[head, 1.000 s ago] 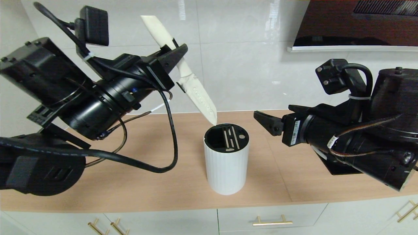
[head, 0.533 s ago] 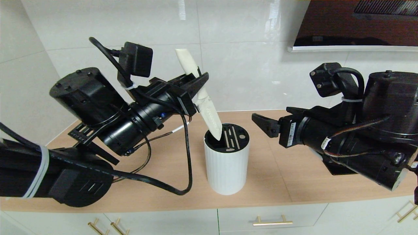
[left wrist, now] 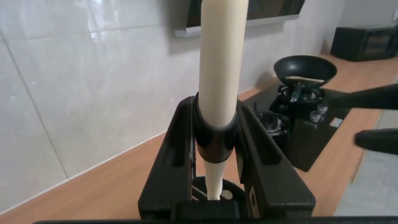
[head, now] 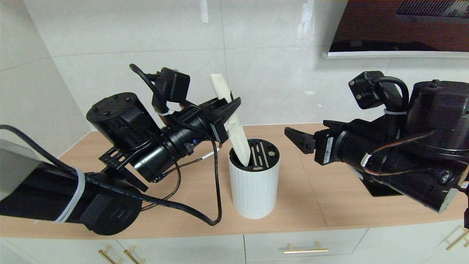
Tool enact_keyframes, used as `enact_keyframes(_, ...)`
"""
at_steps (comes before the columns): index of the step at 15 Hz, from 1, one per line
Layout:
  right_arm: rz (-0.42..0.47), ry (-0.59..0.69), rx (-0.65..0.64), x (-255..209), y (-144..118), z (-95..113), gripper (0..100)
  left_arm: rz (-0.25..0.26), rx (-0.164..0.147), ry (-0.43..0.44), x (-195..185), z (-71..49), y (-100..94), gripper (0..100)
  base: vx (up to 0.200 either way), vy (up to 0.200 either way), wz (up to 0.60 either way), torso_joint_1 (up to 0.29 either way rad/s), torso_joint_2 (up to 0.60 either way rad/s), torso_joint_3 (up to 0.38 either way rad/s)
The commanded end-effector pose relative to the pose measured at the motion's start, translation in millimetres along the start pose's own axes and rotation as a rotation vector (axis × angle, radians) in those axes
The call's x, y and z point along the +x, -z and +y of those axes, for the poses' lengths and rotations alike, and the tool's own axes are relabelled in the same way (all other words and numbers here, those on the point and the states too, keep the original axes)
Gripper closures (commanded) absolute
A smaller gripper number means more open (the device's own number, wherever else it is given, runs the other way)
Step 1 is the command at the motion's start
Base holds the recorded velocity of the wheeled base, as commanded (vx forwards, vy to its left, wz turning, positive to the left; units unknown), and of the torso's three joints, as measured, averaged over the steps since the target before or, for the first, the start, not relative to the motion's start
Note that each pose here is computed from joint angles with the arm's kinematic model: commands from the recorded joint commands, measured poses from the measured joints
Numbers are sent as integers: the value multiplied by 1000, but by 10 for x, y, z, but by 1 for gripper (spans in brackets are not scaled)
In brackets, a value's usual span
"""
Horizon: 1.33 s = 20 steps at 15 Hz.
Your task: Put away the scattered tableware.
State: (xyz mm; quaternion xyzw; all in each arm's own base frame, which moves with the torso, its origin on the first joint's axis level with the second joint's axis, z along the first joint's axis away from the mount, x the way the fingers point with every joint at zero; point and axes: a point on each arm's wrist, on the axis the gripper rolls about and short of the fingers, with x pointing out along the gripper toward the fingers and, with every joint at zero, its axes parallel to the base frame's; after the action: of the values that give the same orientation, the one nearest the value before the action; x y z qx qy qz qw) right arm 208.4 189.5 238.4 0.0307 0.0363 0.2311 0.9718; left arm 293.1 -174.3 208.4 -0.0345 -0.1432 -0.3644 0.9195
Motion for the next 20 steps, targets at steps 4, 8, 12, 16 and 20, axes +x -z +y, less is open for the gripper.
enact_keyframes(4, 4, 1, -13, 6, 12, 1, 0, 64, -18, 1, 60, 5, 268, 100, 0, 0, 0, 0, 0, 0)
enact_keyframes(8, 8, 1, -15, 13, 25, 2, 0, 104, -30, -4, 93, -47, 431, 100, 0, 0, 0, 0, 0, 0)
enact_keyframes(12, 10, 1, -15, 17, 29, 2, 0, 135, -43, -20, 142, -176, 603, 100, 0, 0, 0, 0, 0, 0)
enact_keyframes(16, 10, 1, -15, 17, 29, 2, 0, 161, -47, -20, 171, -175, 805, 100, 0, 0, 0, 0, 0, 0)
enact_keyframes(20, 11, 3, -16, 18, 30, -2, 0, 188, -51, -21, 181, -173, 922, 100, 0, 0, 0, 0, 0, 0)
